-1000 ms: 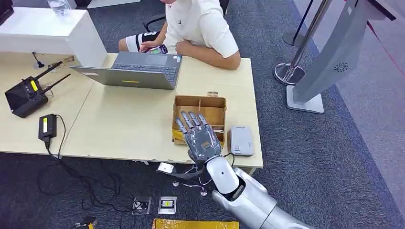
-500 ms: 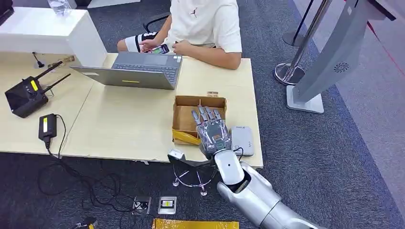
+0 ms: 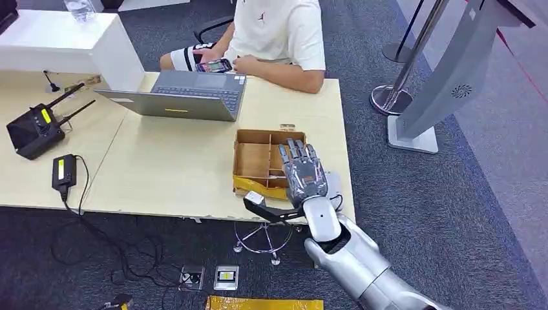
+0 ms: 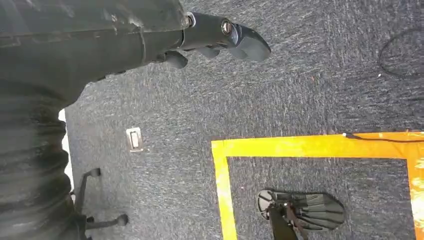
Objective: Pass the card to the sensor for recognition and then transmit it.
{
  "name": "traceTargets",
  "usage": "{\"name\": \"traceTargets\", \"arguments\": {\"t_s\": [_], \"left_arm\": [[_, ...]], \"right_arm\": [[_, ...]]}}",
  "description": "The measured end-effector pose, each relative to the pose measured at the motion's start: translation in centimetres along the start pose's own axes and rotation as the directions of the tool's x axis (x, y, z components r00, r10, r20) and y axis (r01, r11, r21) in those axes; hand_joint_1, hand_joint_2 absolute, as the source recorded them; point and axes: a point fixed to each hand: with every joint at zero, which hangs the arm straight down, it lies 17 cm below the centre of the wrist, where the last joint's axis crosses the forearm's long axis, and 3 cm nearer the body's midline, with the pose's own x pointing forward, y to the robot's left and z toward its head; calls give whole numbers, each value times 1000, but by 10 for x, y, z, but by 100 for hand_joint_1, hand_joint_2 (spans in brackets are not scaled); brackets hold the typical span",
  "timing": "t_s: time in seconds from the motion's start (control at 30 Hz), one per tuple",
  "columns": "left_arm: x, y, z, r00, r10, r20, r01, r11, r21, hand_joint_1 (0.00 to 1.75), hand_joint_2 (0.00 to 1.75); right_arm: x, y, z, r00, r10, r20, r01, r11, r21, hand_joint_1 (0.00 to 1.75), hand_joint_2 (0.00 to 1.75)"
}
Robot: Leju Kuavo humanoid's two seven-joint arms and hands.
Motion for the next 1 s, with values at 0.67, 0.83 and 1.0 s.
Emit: {"name": "traceTargets", "arguments": {"t_s": [0.67, 0.83, 1.0], "left_arm": [[1, -2, 0, 1000, -2, 5, 2, 1000, -13, 0, 175], [1, -3, 1, 1000, 1, 5, -1, 1000, -17, 0, 175], [1, -3, 1, 1000, 1, 4, -1, 1000, -17, 0, 175]], "right_arm": [[33, 8, -2, 997, 6, 75, -9, 999, 42, 40, 175], [36, 8, -4, 998, 2, 66, -5, 999, 43, 63, 175], [30, 8, -6, 999, 2, 44, -4, 999, 45, 58, 175]]}}
